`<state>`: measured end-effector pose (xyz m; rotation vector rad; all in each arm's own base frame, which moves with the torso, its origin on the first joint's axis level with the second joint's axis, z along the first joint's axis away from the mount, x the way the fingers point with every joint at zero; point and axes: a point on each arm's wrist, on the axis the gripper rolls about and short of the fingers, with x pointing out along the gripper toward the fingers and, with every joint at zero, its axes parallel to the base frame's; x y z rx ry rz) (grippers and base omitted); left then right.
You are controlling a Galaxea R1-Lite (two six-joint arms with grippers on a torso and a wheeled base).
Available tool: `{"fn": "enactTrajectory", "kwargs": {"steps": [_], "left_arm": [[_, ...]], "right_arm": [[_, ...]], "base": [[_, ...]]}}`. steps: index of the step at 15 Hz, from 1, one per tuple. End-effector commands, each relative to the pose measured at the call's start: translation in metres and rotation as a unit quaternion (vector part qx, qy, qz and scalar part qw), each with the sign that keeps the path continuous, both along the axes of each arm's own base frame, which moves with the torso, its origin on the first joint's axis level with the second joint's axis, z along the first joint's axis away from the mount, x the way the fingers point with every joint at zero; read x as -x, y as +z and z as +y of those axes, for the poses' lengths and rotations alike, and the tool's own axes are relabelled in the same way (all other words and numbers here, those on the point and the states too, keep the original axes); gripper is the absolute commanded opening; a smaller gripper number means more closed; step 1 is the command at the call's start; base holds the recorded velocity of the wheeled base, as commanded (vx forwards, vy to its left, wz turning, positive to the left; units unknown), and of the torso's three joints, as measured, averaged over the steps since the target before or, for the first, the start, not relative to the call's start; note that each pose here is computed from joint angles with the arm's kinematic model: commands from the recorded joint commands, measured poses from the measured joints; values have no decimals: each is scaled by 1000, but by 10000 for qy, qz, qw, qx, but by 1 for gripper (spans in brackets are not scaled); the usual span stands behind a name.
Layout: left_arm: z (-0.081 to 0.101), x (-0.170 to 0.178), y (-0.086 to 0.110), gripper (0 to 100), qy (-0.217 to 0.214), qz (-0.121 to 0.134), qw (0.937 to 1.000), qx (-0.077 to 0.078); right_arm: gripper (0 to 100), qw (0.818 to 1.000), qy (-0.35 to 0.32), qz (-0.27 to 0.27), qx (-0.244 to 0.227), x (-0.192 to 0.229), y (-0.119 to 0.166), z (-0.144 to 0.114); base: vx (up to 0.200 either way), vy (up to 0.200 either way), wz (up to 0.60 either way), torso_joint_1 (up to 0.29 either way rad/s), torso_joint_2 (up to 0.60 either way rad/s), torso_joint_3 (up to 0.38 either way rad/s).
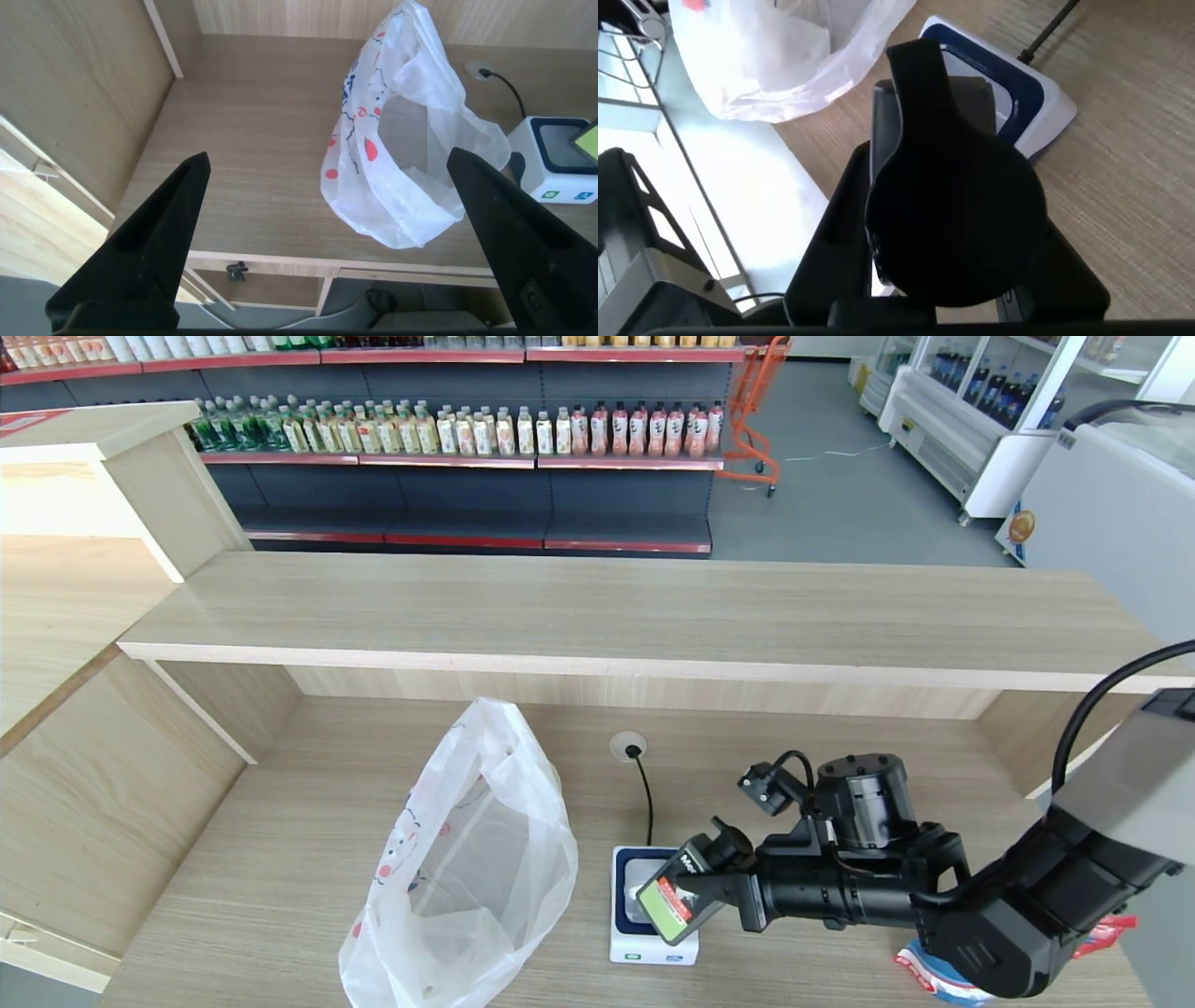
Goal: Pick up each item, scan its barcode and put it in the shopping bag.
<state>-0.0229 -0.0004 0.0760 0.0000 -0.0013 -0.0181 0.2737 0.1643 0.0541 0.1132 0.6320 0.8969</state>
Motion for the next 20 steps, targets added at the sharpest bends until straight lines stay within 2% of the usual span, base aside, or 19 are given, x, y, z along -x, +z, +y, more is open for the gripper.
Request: {"fn": "enactTrajectory", "kwargs": {"steps": [1,7,8,10,11,12,13,15,17,20], "left_arm": [[0,0,0,100,-2,-1,10000,0],[0,0,0,100,-2,-1,10000,0],[0,0,0,100,-2,-9,10000,0],[0,0,0,100,-2,-1,10000,0],[0,0,0,100,-2,-9,10000,0],[0,0,0,100,-2,-1,10000,0],[0,0,0,100,-2,-1,10000,0],[0,0,0,100,-2,-9,10000,0],[0,0,0,100,-2,-9,10000,0],[0,0,0,100,-2,-1,10000,0]], "right_arm": [[0,9999,5,-38,102,-10,-12,10],[0,9999,55,-111,85,-11,-11,14],[0,9993,-34,-275,-241,-13,5,16],[0,9907,-460,-78,-1279,5,55,3],[0,9885,-504,-201,-1409,9,70,-3],[0,9869,-631,-395,-1434,13,83,-16],[0,9858,-660,-856,-1283,25,97,-34],[0,9848,-602,-1457,-725,43,92,-57],[0,9843,-367,-1673,-420,65,79,-75],[0,9844,-386,-1676,-368,87,70,-84]], "base": [[0,0,0,0,0,0],[0,0,0,0,0,0],[0,0,0,0,0,0],[0,0,0,0,0,0],[0,0,0,0,0,0],[0,0,0,0,0,0],[0,0,0,0,0,0],[0,0,0,0,0,0],[0,0,0,0,0,0],[0,0,0,0,0,0]]}}
